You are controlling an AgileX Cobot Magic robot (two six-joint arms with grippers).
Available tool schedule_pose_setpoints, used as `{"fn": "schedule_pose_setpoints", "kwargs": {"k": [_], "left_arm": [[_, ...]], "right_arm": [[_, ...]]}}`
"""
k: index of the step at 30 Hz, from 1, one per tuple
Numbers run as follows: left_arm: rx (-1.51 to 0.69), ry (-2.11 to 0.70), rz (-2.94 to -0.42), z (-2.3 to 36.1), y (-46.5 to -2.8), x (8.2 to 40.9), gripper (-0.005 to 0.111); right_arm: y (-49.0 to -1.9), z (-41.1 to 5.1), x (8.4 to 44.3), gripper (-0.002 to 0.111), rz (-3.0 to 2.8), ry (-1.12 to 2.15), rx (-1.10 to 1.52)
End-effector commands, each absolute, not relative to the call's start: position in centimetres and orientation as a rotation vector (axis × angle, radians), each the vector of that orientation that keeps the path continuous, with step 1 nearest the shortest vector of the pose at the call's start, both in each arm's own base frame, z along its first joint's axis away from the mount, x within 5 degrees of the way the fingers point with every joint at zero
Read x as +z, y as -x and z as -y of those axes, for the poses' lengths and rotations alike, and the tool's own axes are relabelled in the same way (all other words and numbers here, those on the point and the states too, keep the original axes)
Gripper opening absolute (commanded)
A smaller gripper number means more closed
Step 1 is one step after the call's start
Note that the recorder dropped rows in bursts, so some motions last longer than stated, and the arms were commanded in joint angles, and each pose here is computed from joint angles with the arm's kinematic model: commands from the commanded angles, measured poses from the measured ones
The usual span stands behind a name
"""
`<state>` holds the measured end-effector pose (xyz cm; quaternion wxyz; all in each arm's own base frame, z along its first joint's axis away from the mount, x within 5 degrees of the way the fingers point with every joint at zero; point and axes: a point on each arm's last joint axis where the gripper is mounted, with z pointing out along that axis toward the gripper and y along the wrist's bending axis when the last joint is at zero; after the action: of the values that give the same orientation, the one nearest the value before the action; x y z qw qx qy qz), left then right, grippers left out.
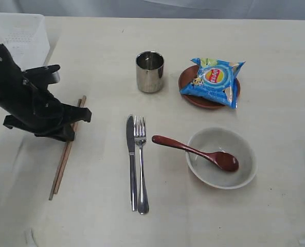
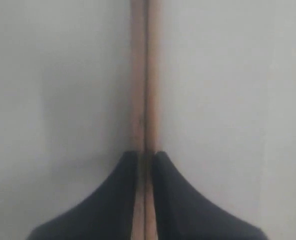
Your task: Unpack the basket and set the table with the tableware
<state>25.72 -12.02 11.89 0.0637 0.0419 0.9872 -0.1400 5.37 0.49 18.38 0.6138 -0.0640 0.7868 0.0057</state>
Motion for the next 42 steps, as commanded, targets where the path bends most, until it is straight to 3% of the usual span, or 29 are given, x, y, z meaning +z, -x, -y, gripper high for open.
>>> {"fn": "schedule_pose_setpoints", "kwargs": {"k": [1, 13, 27, 30, 32, 33, 34, 37, 42], "left_arm": [[-0.389, -0.339, -2.986, 14.1, -25.8, 11.7, 0.000], [-0.111, -0.452, -2.937, 13.8, -27.4, 13.0, 0.000], [-0.186, -0.413, -2.782, 13.6, -27.0, 17.9, 0.000], [-0.183, -0.433, -2.806, 13.6, -26.9, 17.6, 0.015], [-0.182, -0.444, -2.817, 13.8, -26.9, 17.2, 0.034], [-0.179, -0.457, -2.828, 14.0, -26.8, 16.8, 0.050], [-0.175, -0.465, -2.838, 14.2, -26.8, 16.5, 0.050], [-0.147, -0.508, -2.890, 14.8, -26.8, 14.5, 0.032], [-0.097, -0.527, -2.929, 14.8, -27.2, 11.9, 0.036]], "right_arm": [[-5.3, -0.4, 18.3, 0.000, -1.813, 0.144, 0.005], [-5.3, -0.4, 18.3, 0.000, -1.813, 0.144, 0.005], [-5.3, -0.4, 18.3, 0.000, -1.813, 0.144, 0.005], [-5.3, -0.4, 18.3, 0.000, -1.813, 0.144, 0.005], [-5.3, -0.4, 18.3, 0.000, -1.813, 0.144, 0.005], [-5.3, -0.4, 18.3, 0.000, -1.813, 0.144, 0.005], [-5.3, -0.4, 18.3, 0.000, -1.813, 0.144, 0.005], [-5.3, -0.4, 18.3, 0.000, -1.813, 0.144, 0.005], [-5.3, -0.4, 18.3, 0.000, -1.813, 0.144, 0.005]]}}
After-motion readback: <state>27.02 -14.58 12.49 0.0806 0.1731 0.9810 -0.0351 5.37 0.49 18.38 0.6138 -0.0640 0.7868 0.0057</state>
